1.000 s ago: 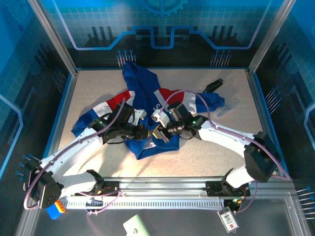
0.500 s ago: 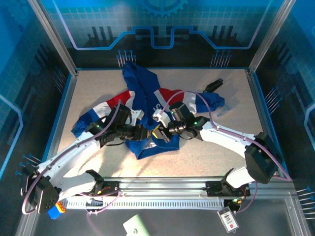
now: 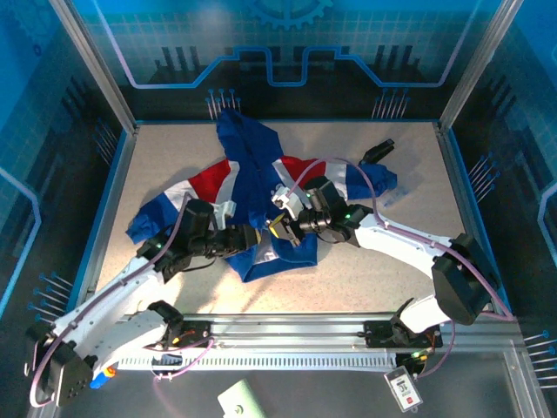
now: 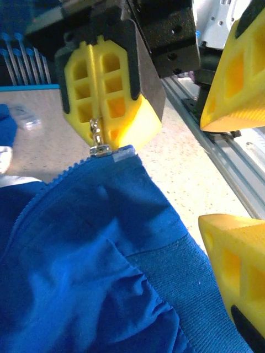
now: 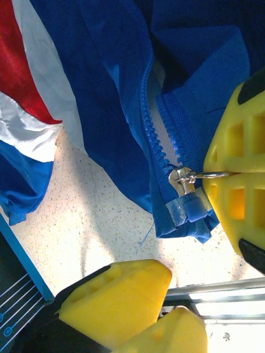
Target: Zip up the jacket
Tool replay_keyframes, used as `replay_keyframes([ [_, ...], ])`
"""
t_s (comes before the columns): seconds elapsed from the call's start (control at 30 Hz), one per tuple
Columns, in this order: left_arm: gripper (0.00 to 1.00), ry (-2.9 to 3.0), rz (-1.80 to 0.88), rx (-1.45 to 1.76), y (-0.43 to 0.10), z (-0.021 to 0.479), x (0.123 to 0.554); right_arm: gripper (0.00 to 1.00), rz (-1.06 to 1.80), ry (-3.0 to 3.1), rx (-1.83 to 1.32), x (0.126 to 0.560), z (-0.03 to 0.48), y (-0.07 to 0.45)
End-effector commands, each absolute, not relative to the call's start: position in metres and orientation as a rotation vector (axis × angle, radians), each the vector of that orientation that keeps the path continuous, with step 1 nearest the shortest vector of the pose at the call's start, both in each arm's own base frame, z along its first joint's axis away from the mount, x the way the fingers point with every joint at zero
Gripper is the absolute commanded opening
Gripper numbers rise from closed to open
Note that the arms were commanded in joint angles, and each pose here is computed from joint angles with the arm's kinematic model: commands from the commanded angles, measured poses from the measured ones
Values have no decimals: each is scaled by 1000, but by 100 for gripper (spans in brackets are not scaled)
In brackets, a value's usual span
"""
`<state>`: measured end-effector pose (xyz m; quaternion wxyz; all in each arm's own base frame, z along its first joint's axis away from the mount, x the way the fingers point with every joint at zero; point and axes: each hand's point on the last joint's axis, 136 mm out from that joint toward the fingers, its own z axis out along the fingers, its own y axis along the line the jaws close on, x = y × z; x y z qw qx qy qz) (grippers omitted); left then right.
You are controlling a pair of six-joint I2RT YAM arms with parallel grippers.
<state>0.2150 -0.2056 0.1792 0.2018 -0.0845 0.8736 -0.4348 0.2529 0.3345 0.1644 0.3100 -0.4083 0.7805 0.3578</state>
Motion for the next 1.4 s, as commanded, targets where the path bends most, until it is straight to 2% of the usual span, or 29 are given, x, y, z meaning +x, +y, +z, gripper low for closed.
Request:
replay_keyframes([
  [0.0, 42, 2296, -1316, -497, -200, 190, 231, 0, 980, 2054, -1084, 252, 161, 339],
  [0.13, 38, 2235, -1401, -586, -204, 195, 237, 0, 1001, 2060, -1096, 249, 159, 342],
  [0.4, 39, 2181, -1486, -675, -220, 192, 249, 0, 1024, 2066, -1114, 244, 156, 346],
  [0.8, 39, 2239, -1402, -755, -207, 166, 239, 0, 1028, 2072, -1116, 243, 154, 349],
  [1.0, 45, 2227, -1312, -791, -187, 163, 229, 0, 1031, 2071, -1116, 243, 154, 349],
  [1.37, 41, 2188, -1467, -728, -214, 165, 245, 0, 1045, 2074, -1121, 240, 154, 351],
])
